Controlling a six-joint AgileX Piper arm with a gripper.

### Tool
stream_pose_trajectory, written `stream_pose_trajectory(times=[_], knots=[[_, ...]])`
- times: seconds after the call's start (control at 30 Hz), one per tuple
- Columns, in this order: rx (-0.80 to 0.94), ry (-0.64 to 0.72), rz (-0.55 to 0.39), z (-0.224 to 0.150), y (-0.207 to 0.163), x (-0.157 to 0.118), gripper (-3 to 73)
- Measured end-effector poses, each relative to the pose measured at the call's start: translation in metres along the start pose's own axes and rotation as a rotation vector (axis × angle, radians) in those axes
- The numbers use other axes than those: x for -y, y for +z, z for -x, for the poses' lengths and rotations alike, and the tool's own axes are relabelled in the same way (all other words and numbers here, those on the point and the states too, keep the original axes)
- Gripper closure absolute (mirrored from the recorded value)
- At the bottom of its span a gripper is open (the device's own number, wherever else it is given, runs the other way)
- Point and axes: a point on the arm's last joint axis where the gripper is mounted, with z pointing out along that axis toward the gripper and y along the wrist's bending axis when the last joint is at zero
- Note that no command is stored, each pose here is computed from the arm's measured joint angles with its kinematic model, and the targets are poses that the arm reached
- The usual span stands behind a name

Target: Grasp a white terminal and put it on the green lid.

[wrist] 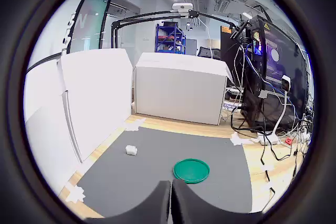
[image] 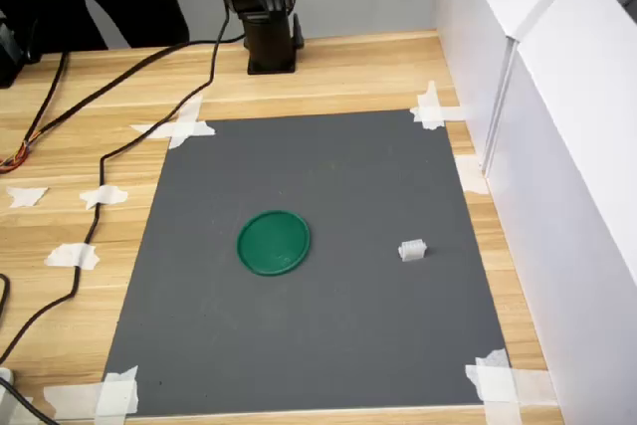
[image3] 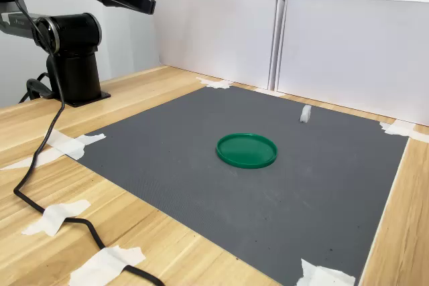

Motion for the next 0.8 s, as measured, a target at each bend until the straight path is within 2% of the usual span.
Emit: stream_pose_trajectory(times=[0.8], knots=[[-0.027, 0.001, 0.002, 0.0056, 0.0035, 0.0015, 71.1]])
